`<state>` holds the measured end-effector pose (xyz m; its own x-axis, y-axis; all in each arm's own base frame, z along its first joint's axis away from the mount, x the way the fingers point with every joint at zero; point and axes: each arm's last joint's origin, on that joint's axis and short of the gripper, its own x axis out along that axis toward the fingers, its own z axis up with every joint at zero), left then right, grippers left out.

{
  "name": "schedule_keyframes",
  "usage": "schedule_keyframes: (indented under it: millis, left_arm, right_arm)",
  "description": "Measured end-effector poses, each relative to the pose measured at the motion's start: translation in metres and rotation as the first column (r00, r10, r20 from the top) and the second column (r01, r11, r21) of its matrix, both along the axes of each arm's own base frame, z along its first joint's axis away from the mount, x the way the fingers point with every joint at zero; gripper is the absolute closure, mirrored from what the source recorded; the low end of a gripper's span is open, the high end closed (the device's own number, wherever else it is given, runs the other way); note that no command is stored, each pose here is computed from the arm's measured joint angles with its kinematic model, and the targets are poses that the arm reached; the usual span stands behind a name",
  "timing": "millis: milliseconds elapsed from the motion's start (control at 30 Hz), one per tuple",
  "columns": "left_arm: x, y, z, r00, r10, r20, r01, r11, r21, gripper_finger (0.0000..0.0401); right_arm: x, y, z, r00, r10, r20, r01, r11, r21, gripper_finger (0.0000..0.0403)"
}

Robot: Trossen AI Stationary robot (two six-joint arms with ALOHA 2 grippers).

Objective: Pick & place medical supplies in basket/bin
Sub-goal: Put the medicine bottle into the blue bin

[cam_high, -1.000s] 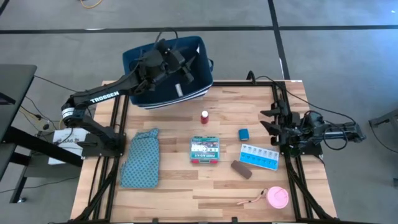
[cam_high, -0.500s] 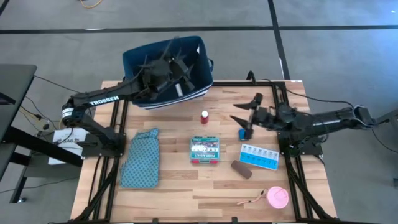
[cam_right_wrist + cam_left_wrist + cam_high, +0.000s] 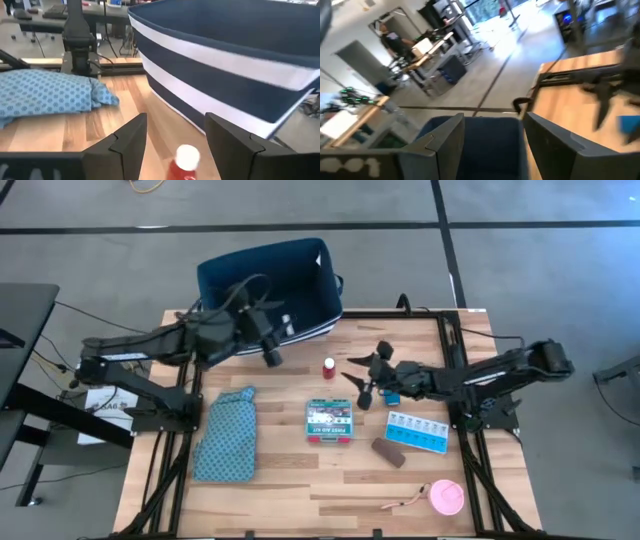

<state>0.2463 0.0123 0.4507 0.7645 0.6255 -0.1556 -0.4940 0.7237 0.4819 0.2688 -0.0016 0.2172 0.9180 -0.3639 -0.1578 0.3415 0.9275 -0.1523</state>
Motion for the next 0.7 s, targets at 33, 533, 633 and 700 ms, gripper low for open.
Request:
schedule_keyframes:
  millis: [33, 533, 633, 700]
  left_arm:
    - [-0.004, -0.003, 0.002, 1.000, -0.008, 0.012, 0.009, 1.000, -0.017, 0.0202]
    - [-0.029, -0.011, -0.015, 0.997, 0.023, -0.080, -0.039, 0.979, -0.202, 0.0202]
    - [-0.027, -0.011, -0.018, 0.998, 0.029, -0.062, -0.043, 0.973, -0.226, 0.0202]
    - [-0.027, -0.012, -0.020, 0.997, 0.026, -0.070, -0.042, 0.972, -0.229, 0.0202]
  right_arm:
    - [0.005, 0.000, -0.004, 1.000, 0.000, 0.017, 0.000, 1.000, 0.005, 0.0213]
    - [0.065, -0.030, -0.059, 0.995, -0.088, -0.051, 0.089, 0.996, 0.031, 0.0173]
    - [0.077, -0.043, -0.062, 0.991, -0.123, -0.058, 0.125, 0.992, 0.031, 0.0175]
    - [0.083, -0.050, -0.064, 0.987, -0.140, -0.082, 0.143, 0.989, 0.031, 0.0176]
